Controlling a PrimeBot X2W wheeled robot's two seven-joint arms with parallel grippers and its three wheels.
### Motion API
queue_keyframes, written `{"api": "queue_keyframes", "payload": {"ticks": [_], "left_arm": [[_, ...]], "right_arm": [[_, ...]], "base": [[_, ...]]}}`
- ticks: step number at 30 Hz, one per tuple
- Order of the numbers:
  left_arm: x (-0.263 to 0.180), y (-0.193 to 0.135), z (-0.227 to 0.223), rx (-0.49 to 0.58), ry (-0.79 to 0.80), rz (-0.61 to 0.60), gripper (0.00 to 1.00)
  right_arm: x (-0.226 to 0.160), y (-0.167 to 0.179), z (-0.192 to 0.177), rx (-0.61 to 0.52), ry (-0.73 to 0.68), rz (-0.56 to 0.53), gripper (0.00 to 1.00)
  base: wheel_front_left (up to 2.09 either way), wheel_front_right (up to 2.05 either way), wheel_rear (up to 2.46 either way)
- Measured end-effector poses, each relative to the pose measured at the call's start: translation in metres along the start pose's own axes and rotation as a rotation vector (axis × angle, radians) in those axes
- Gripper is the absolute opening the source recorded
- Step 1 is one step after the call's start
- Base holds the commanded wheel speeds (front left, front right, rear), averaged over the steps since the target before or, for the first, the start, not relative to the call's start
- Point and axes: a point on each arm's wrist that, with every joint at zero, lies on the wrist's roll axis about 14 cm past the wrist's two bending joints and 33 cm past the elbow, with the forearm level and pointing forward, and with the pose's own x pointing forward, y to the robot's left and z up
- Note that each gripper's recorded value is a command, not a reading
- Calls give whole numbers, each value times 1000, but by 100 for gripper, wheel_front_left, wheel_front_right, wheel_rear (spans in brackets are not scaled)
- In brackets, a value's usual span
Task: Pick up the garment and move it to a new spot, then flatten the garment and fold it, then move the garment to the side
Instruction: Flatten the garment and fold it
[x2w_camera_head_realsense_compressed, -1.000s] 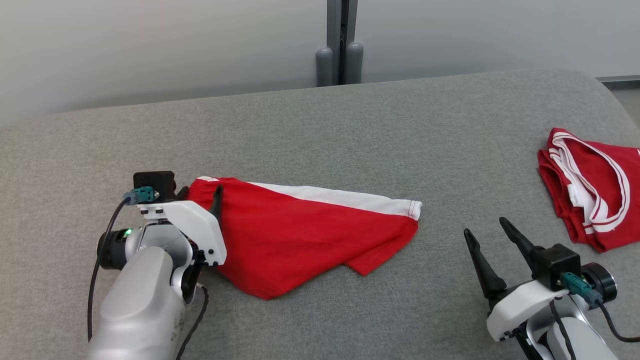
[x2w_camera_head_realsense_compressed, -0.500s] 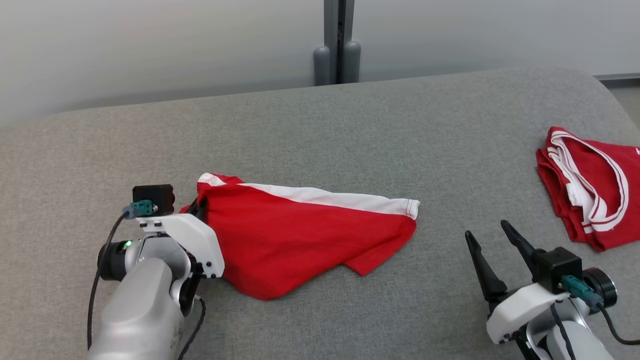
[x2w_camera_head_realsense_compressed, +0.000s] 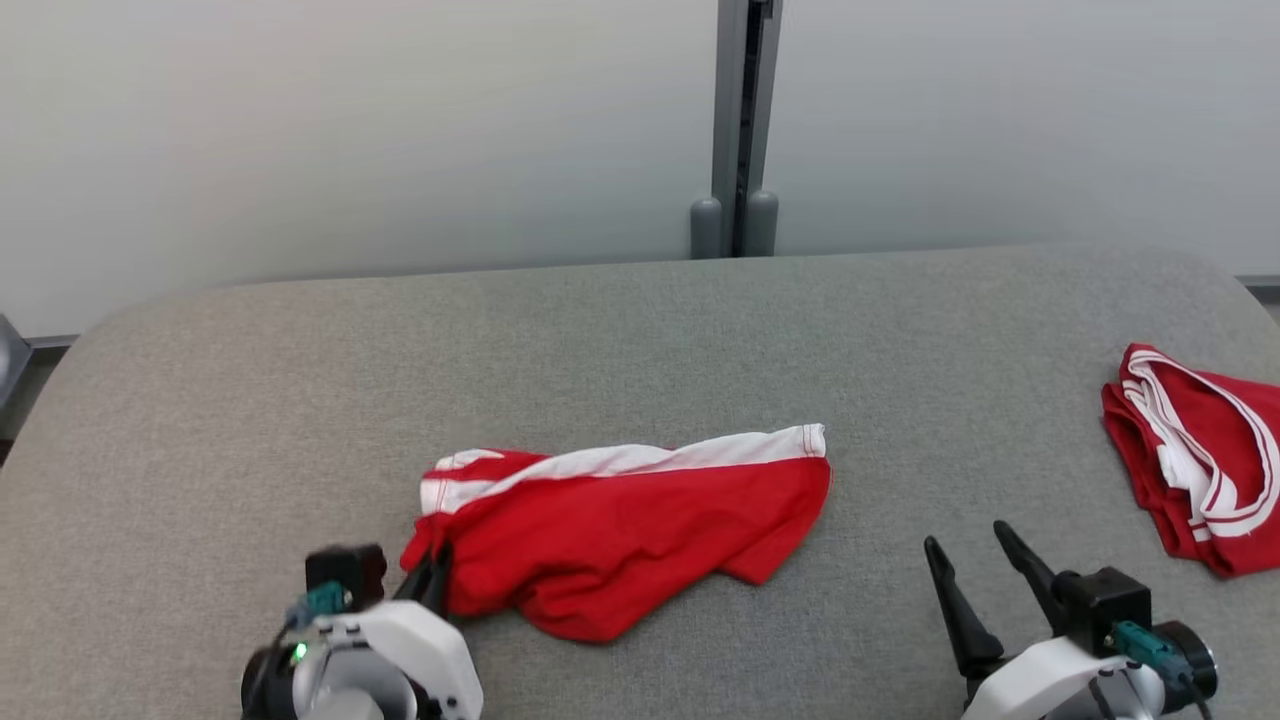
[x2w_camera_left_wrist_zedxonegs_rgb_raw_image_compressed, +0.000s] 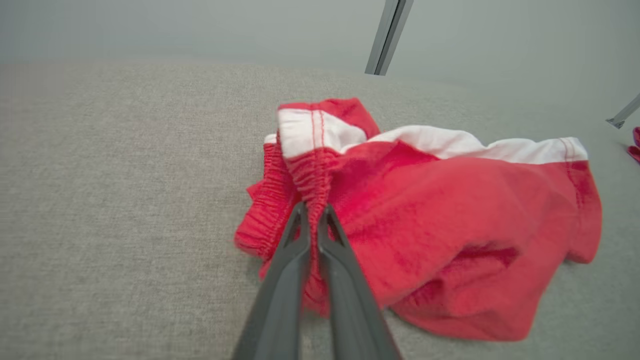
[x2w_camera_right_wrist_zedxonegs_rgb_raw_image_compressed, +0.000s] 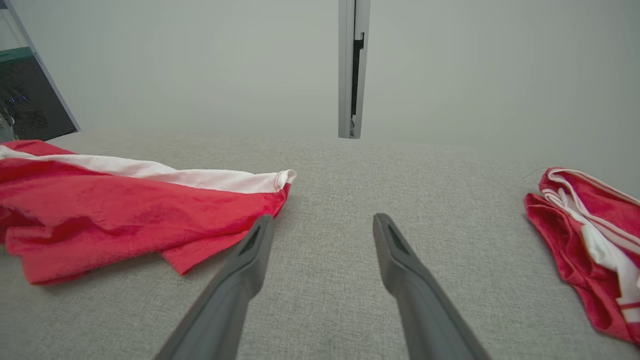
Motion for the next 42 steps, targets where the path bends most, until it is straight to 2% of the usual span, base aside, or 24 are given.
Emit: {"api": "queue_keyframes", "payload": {"ticks": [7, 12, 16, 17, 18, 19, 24, 30, 34, 42], "left_arm": [[-28, 1, -37, -50, 37, 47, 0], [-38, 2, -50, -28, 48, 88, 0], [-47, 22, -50, 10, 32, 153, 3], [-49, 28, -49, 21, 27, 171, 44], [-50, 32, -48, 30, 22, 184, 89], [-51, 35, -46, 35, 13, 195, 100], [-48, 40, -15, 64, -86, 208, 100], [-54, 39, 25, 50, -233, 217, 100], [-55, 41, 28, 48, -247, 222, 100], [-55, 45, 18, 57, -216, 237, 100]], "right_arm": [[-7, 16, -2, 20, -2, 24, 100], [-21, 14, -10, 35, 12, 2, 100], [-29, 6, -12, 44, 11, -30, 100], [-31, 4, -11, 46, 8, -39, 100], [-32, 2, -9, 46, 1, -46, 100], [-33, 0, -7, 47, -6, -55, 100], [-33, -7, 6, 45, -53, -85, 100], [-27, -3, 31, 41, -132, -80, 100], [-20, -3, 46, 22, -171, -74, 100], [-10, 7, 36, 31, -135, -43, 100]], "base": [[0, 0, 0], [0, 0, 0], [0, 0, 0], [0, 0, 0], [0, 0, 0], [0, 0, 0], [0, 0, 0], [0, 0, 0], [0, 0, 0], [0, 0, 0]]}}
